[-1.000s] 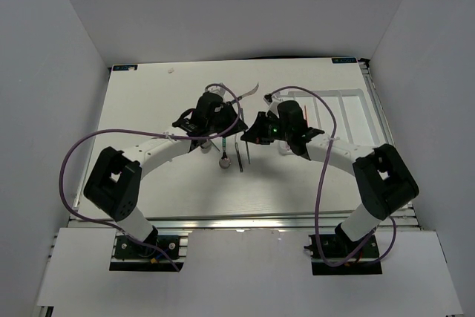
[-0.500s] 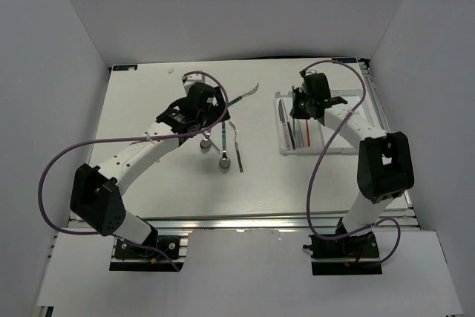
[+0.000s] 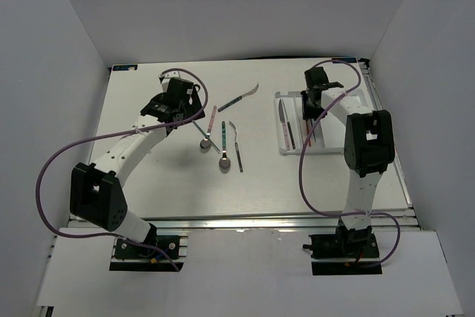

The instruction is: Sort the eating utensils into containers

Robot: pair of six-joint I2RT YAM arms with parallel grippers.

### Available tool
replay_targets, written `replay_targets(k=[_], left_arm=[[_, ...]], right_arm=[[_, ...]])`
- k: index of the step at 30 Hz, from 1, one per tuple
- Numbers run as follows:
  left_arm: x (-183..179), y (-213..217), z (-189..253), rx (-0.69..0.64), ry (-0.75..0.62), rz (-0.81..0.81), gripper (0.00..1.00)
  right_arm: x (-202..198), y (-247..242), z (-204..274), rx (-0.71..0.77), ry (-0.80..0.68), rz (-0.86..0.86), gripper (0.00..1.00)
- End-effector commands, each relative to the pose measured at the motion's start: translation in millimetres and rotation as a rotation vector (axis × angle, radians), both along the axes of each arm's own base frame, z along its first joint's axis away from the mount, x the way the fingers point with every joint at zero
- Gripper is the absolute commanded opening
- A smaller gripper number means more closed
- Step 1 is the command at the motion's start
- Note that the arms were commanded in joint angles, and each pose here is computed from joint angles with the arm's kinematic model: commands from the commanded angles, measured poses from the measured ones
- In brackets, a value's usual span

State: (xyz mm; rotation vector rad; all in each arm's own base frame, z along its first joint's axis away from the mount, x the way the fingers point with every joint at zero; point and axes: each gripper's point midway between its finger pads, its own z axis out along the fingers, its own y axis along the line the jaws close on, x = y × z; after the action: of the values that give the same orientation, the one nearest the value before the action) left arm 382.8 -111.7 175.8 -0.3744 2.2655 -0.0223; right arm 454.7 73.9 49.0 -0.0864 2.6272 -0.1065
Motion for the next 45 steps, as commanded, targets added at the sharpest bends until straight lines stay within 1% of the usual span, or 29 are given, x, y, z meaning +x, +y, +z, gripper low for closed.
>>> replay_targets(k=[1,4,5,6,8,9,10,11,12,13,17,20,21,23,24,28,35,37,38,40,41,44,45], left_arm=[[1,0,-13,0.004,0.04,-0.028,0.98],[10,-3,-13,-0.013,0.035,-0.019,0.98],[14,-3,-20,-0.01,0.049,-0.01,0.98],[16,-3,-21,-0.018,0.049,0.01,0.98],[24,-1,-30,-0.012,0.057,0.048,0.98],[27,0,-34,-0.025,0.06,0.075,0.97],[31,0,-38,-0.032,0.064,0.086,0.95],[34,-1,-40,-0.037,0.069,0.099,0.92],[38,-1,-52,-0.042,0.092,0.127,0.9],[41,-2,-56,-0.043,0.098,0.144,0.88],[49,0,-76,-0.052,0.127,0.233,0.82],[54,-6,-89,-0.11,0.126,0.3,0.75],[53,-6,-94,-0.117,0.133,0.306,0.7],[57,-9,-104,-0.128,0.138,0.31,0.69],[60,-11,-105,-0.139,0.137,0.317,0.63],[68,-17,-121,-0.156,0.142,0.309,0.6],[72,-22,-144,-0.151,0.175,0.302,0.59],[70,-21,-155,-0.129,0.202,0.303,0.54],[68,-19,-157,-0.115,0.212,0.311,0.47],[65,-16,-163,-0.099,0.228,0.311,0.41],[62,-14,-165,-0.086,0.239,0.311,0.35],[59,-14,-170,-0.072,0.263,0.298,0.26],[57,-14,-172,-0.07,0.269,0.294,0.19]], right_arm=[[4,-4,32,-0.004,-0.047,-0.007,0.39],[0,1,53,0.035,-0.087,0.0,0.42],[-2,3,58,0.044,-0.094,-0.001,0.42],[-4,4,73,0.057,-0.126,-0.001,0.42],[-11,13,82,0.095,-0.144,0.009,0.42],[-15,18,101,0.12,-0.186,0.023,0.43],[-19,24,107,0.142,-0.202,0.036,0.43],[-26,36,106,0.176,-0.206,0.067,0.43],[-32,42,110,0.197,-0.215,0.079,0.44],[-37,47,123,0.213,-0.246,0.092,0.44],[-61,63,127,0.232,-0.253,0.136,0.45],[-72,64,126,0.234,-0.256,0.144,0.45],[-75,63,125,0.235,-0.256,0.143,0.45],[-78,64,126,0.24,-0.258,0.149,0.45],[-80,64,126,0.244,-0.256,0.148,0.45],[-86,68,128,0.249,-0.264,0.171,0.45],[-91,75,131,0.254,-0.275,0.204,0.45],[-92,76,129,0.248,-0.273,0.206,0.46],[-92,74,128,0.236,-0.272,0.199,0.46],[-92,70,130,0.225,-0.284,0.191,0.46],[-93,70,130,0.225,-0.287,0.192,0.46],[-95,74,131,0.244,-0.291,0.21,0.46],[-95,74,132,0.25,-0.296,0.213,0.46]])
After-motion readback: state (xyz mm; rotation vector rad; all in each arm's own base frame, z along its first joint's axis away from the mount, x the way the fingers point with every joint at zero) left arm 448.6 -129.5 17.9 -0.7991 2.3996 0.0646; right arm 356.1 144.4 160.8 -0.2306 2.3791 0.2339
